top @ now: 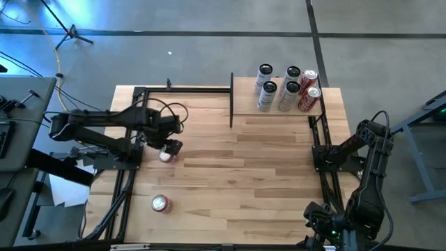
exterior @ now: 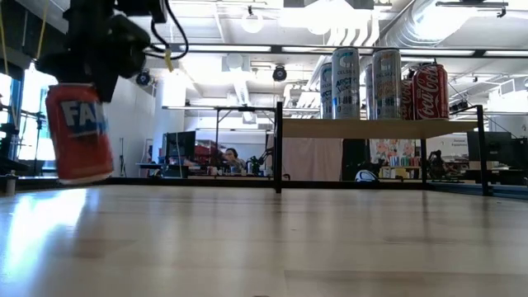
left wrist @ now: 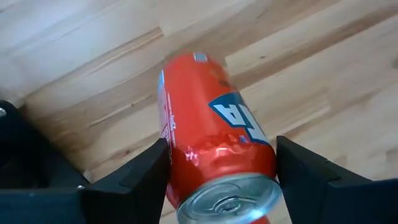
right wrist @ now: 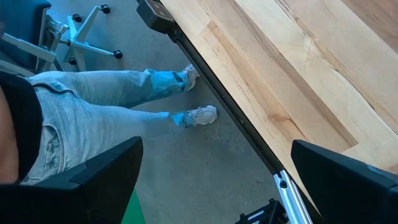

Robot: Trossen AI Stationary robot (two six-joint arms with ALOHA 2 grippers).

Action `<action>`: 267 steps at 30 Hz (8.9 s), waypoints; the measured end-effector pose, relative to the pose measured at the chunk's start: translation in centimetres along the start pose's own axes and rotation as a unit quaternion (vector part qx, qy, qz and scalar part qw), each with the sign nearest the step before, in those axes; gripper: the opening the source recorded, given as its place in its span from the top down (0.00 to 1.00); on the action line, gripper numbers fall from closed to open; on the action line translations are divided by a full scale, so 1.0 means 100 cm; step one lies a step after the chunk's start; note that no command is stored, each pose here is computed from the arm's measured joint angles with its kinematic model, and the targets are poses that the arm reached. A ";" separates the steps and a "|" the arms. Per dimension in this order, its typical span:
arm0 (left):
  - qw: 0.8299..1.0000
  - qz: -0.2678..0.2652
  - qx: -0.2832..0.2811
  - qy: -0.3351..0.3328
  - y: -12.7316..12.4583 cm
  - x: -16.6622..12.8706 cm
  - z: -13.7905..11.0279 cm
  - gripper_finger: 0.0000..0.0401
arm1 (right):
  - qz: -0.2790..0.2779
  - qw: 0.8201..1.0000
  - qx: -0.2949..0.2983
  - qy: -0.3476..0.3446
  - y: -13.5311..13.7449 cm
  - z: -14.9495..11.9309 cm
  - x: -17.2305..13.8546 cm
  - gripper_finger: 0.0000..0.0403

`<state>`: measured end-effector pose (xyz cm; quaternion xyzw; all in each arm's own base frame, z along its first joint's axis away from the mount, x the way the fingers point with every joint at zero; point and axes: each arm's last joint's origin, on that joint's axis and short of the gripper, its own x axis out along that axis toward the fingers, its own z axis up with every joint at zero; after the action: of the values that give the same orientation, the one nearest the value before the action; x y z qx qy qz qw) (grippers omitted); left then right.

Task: Place canned beverage on shelf
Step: Put the orange soda can on the shelf

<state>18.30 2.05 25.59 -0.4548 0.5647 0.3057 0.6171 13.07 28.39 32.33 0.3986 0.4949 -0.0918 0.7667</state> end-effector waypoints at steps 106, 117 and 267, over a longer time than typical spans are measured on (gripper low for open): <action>0.984 -0.048 0.166 0.049 -0.141 0.138 -0.004 0.11 | 0.000 1.000 0.000 0.000 0.000 0.000 0.000 0.01; 0.983 -0.044 0.177 -0.002 -0.144 0.138 -0.002 0.11 | 0.000 1.000 0.000 0.000 0.000 0.000 0.000 0.01; 0.860 0.037 0.110 0.498 -0.020 0.122 0.006 0.11 | 0.000 1.000 0.000 0.000 0.000 0.000 0.000 0.01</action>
<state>22.50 0.09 14.15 -0.4542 0.8430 -0.0027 0.2882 13.07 28.39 32.34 0.3985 0.4950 -0.0918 0.7666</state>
